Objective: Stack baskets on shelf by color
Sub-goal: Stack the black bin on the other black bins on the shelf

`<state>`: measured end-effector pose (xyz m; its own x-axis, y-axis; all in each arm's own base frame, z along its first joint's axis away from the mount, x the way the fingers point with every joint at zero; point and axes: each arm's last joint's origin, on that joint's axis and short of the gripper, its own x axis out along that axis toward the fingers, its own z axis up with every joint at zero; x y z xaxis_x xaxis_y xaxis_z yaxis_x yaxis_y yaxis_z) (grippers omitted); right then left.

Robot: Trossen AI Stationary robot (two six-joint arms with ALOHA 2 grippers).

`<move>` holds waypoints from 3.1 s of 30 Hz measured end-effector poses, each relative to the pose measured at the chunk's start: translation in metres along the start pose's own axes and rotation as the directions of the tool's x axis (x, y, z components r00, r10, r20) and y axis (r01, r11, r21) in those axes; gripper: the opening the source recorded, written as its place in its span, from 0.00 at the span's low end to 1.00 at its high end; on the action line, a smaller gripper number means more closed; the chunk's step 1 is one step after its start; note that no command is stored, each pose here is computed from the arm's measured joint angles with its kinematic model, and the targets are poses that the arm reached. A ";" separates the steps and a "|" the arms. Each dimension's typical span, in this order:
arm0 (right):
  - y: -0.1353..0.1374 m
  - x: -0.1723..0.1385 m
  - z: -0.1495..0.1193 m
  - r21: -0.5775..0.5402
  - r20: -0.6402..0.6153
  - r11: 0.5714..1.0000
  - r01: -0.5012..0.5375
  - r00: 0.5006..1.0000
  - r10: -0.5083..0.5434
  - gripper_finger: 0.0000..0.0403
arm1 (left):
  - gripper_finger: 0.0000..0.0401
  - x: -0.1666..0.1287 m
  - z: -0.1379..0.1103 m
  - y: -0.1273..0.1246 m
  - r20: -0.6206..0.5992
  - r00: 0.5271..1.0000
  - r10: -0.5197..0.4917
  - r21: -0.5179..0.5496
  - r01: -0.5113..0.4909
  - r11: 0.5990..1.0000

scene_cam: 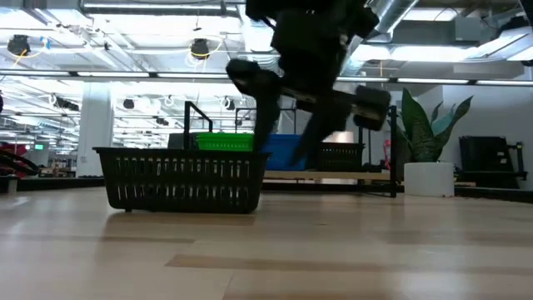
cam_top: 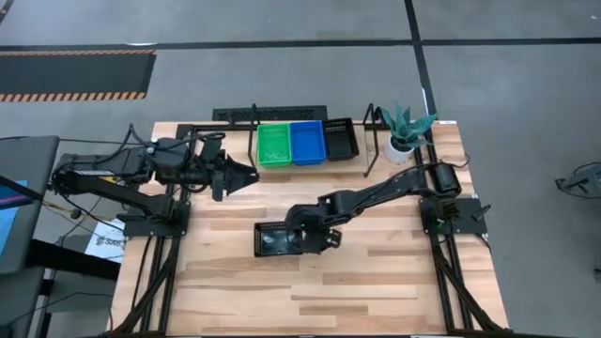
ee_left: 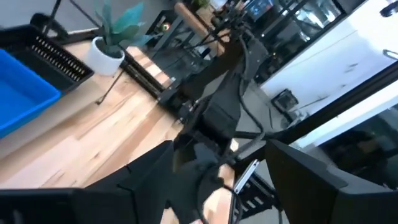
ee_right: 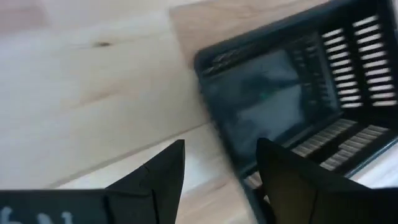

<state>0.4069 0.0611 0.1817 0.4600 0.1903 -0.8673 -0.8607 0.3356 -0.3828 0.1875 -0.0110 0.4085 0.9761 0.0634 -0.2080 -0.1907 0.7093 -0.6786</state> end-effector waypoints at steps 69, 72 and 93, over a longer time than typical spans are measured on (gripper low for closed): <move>-0.009 -0.168 -0.219 0.786 -0.450 0.510 0.349 0.889 0.084 0.03 | 0.60 -0.049 0.023 0.021 0.199 0.969 0.144 0.019 -0.151 0.988; -0.010 -0.167 -0.218 0.788 -0.434 0.513 0.342 0.899 0.066 0.03 | 0.60 -0.048 0.023 0.021 0.198 0.969 0.145 0.019 -0.152 0.988; -0.007 -0.170 -0.224 0.809 -0.427 0.480 0.339 0.900 0.084 0.23 | 0.60 -0.048 0.022 0.022 0.192 0.970 0.151 0.020 -0.157 0.987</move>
<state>0.2861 -0.1802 0.2608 0.2486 -0.1946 -0.9489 -0.0803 0.9721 -0.2204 0.1385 0.0169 0.4197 0.9379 0.3033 -0.1685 -0.3397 0.7043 -0.6233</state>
